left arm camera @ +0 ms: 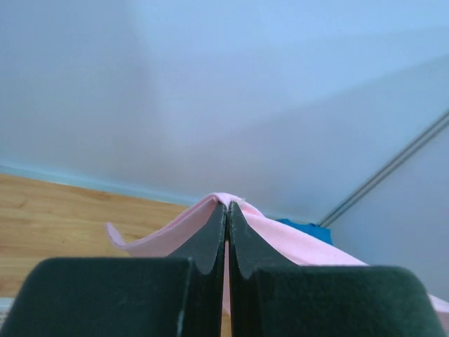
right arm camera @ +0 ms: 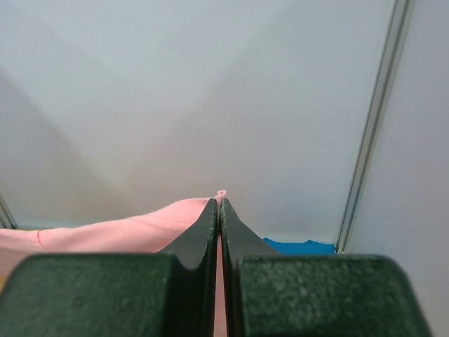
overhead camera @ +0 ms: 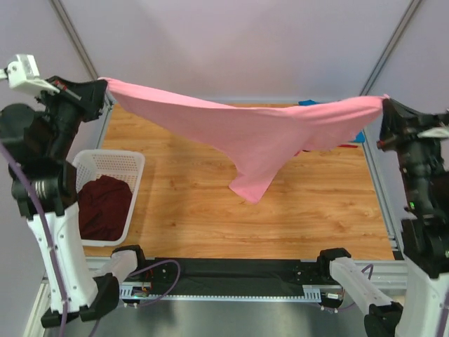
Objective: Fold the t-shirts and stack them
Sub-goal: Flatten the tshirt out
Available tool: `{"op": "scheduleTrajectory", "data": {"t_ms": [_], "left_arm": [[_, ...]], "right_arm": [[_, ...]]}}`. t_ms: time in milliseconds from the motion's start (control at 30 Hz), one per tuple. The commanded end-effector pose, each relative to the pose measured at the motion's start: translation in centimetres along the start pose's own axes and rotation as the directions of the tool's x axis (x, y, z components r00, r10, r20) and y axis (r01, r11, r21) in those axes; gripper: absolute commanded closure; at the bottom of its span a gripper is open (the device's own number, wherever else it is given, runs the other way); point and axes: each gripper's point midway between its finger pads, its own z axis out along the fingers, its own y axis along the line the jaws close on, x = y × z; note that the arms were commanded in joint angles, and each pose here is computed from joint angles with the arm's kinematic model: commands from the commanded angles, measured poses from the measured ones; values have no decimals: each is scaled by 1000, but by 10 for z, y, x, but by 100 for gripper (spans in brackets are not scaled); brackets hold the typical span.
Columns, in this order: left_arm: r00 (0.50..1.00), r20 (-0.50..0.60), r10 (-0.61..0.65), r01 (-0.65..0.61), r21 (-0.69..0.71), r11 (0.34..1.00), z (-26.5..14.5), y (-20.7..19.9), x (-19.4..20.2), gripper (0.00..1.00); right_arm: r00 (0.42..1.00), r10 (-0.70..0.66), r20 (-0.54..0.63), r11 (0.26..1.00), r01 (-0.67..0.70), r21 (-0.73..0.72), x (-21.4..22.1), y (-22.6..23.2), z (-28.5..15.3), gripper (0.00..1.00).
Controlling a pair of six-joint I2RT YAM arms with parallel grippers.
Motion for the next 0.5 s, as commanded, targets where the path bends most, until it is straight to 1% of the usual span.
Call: {"op": "scheduleTrajectory", "data": {"t_ms": [0, 33, 67, 100, 133, 167, 233, 267, 333, 367, 400, 433, 467], "left_arm": [[996, -56, -63, 62, -18, 998, -33, -8, 15, 100], [996, -56, -63, 62, -27, 998, -47, -11, 14, 100], [998, -28, -52, 52, -17, 999, -65, -21, 7, 100], [1000, 1, -31, 31, -5, 1000, -78, -30, -3, 100], [1000, 11, -29, 29, -29, 999, -87, -29, -4, 100], [999, 40, -15, 16, -22, 1000, -99, -35, -9, 100], [999, 32, -18, 20, -37, 999, -102, -31, -4, 100], [1000, 21, -23, 24, -40, 999, -100, -29, 0, 100], [1000, -11, -25, 25, -58, 998, -87, -19, 12, 100], [999, -30, -28, 26, -72, 997, -77, -12, 18, 100], [998, -62, -34, 28, -100, 995, -65, 1, 30, 100], [998, -61, -20, 13, -116, 993, -55, 8, 32, 100], [995, -96, -27, 14, -141, 990, -38, 21, 43, 100]], "right_arm": [[998, 2, -63, 999, 1, 49, -4, -10, -51, 100], [1000, 4, -28, 999, -3, 53, -19, -11, -72, 100], [999, 6, -38, 999, -4, 53, -21, -12, -86, 100], [1000, 8, 13, 999, -9, 54, -42, -12, -103, 100], [999, 7, 46, 998, -10, 57, -54, -13, -119, 100], [999, 4, 52, 998, -7, 59, -58, -14, -127, 100], [995, -19, 98, 997, 12, 72, -75, -17, -140, 100], [994, -34, 103, 997, 26, 78, -77, -18, -137, 100], [995, -82, 50, 992, 76, 104, -58, -24, -114, 100], [994, -93, 62, 989, 86, 117, -56, -26, -100, 100], [994, -106, 42, 986, 99, 137, -47, -30, -86, 100], [992, -122, 15, 983, 118, 142, -34, -31, -66, 100], [989, -148, -11, 978, 148, 144, -10, -33, -40, 100]]}}
